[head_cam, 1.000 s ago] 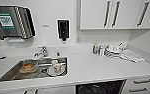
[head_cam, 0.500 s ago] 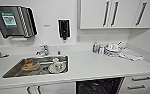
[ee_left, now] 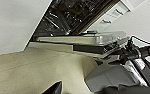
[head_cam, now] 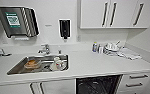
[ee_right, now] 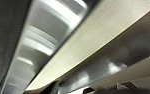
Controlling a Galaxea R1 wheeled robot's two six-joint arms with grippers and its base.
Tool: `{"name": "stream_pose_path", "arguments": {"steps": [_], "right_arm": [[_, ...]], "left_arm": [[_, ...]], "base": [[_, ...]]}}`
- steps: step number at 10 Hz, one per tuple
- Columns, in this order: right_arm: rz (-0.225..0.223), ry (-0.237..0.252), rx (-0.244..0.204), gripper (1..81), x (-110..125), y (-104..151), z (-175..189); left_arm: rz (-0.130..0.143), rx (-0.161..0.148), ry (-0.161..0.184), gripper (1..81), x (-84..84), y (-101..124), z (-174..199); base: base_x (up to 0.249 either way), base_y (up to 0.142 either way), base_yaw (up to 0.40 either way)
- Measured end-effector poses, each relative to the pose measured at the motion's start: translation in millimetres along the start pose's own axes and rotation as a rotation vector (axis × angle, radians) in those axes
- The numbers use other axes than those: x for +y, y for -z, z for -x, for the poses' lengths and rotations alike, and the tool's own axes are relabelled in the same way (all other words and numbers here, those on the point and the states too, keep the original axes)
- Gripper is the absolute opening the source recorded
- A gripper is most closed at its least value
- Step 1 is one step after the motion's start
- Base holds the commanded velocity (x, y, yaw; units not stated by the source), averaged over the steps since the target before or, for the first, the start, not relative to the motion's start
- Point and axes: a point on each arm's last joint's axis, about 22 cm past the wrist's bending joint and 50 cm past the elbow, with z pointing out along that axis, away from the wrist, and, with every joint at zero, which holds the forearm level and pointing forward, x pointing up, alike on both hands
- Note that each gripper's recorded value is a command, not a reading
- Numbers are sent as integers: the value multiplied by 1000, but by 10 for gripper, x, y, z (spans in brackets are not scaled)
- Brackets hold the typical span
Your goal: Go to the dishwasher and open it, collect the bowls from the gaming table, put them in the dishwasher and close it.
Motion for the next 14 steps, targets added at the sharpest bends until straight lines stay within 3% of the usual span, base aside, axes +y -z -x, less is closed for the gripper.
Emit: {"name": "stream_pose_path", "arguments": {"steps": [1,2,3,6,7,8,10,12,14], "right_arm": [[49,16,-79,811,150,-81,276],[81,3,-126,811,327,-153,524],[97,-2,-137,811,440,-170,615],[115,8,-88,811,541,-238,439],[130,4,-98,811,649,-287,552],[144,16,-99,811,721,-334,571],[133,75,-90,811,683,-361,530],[122,180,-86,811,715,-371,558],[106,280,-71,811,832,-406,704]], "left_arm": [[-1,-5,1,811,-6,2,35],[-1,-2,2,811,-7,-2,27],[-2,-8,4,811,-9,5,86],[1,-19,4,811,3,-27,215],[-2,-45,18,811,-14,-28,364],[-14,-40,19,811,-93,-88,360],[-26,-38,24,811,-184,-206,395],[-51,-62,41,811,-327,-280,565],[-127,-92,78,811,-696,-271,851]], "base": [[-77,0,0],[-78,0,0],[-77,0,0],[-51,0,0],[0,0,0],[0,0,0],[0,0,0],[0,0,0],[0,0,0]]}}
